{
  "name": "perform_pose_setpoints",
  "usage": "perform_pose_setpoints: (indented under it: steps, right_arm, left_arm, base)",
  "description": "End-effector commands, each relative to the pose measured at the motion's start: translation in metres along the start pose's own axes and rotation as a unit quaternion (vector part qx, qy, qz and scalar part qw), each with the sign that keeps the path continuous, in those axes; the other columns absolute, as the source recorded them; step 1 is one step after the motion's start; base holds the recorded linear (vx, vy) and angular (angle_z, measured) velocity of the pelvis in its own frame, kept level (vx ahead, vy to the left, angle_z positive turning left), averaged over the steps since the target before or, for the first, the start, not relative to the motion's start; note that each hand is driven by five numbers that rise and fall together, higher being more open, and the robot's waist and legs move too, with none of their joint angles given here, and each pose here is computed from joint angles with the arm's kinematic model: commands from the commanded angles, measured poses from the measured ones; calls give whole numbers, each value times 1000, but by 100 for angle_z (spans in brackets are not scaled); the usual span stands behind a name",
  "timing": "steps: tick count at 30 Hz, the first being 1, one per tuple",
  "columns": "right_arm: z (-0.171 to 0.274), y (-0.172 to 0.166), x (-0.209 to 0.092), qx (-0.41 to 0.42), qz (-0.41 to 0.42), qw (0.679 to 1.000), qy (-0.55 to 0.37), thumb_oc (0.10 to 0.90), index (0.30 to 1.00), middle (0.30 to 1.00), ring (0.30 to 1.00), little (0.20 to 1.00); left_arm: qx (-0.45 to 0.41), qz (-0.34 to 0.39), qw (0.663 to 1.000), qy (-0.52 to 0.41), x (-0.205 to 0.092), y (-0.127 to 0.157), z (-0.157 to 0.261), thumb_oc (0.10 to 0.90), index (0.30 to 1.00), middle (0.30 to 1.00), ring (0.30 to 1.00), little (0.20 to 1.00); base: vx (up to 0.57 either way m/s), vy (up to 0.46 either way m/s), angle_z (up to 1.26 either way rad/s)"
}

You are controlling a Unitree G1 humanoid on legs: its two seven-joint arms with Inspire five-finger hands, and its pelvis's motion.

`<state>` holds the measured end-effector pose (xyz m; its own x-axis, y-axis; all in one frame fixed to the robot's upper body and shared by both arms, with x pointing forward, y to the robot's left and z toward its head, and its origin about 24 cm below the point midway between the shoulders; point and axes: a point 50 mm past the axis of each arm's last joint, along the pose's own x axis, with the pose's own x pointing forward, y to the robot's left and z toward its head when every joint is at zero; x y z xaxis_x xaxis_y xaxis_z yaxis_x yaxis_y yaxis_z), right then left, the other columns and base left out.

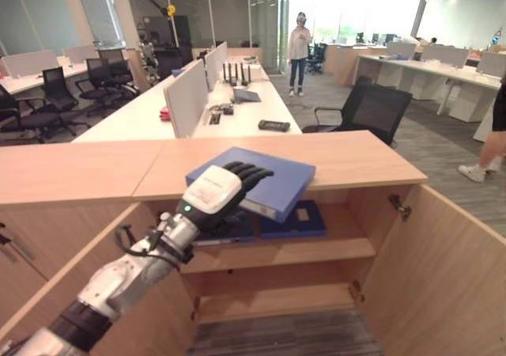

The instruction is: Put the empty folder in the office cabinet

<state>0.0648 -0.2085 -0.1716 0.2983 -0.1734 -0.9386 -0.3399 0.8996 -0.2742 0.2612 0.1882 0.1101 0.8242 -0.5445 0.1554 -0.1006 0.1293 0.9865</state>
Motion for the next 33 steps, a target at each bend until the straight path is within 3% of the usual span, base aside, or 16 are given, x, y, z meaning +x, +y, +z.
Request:
perform_pose_setpoints:
  steps: [1, 33]
  right_arm:
    - [14, 16, 1, -44, 21, 999, -11, 800, 900, 900, 900, 900]
    - [12, 8, 2, -54, 10, 998, -10, 800, 900, 900, 900, 900]
  left_arm:
    - [57, 154, 986, -31, 44, 70, -2, 800, 900, 900, 900, 900]
    - [157, 72, 985, 28, 74, 45, -33, 800, 900, 900, 900, 900]
  base:
    - [0, 0, 0]
    - [0, 1, -2]
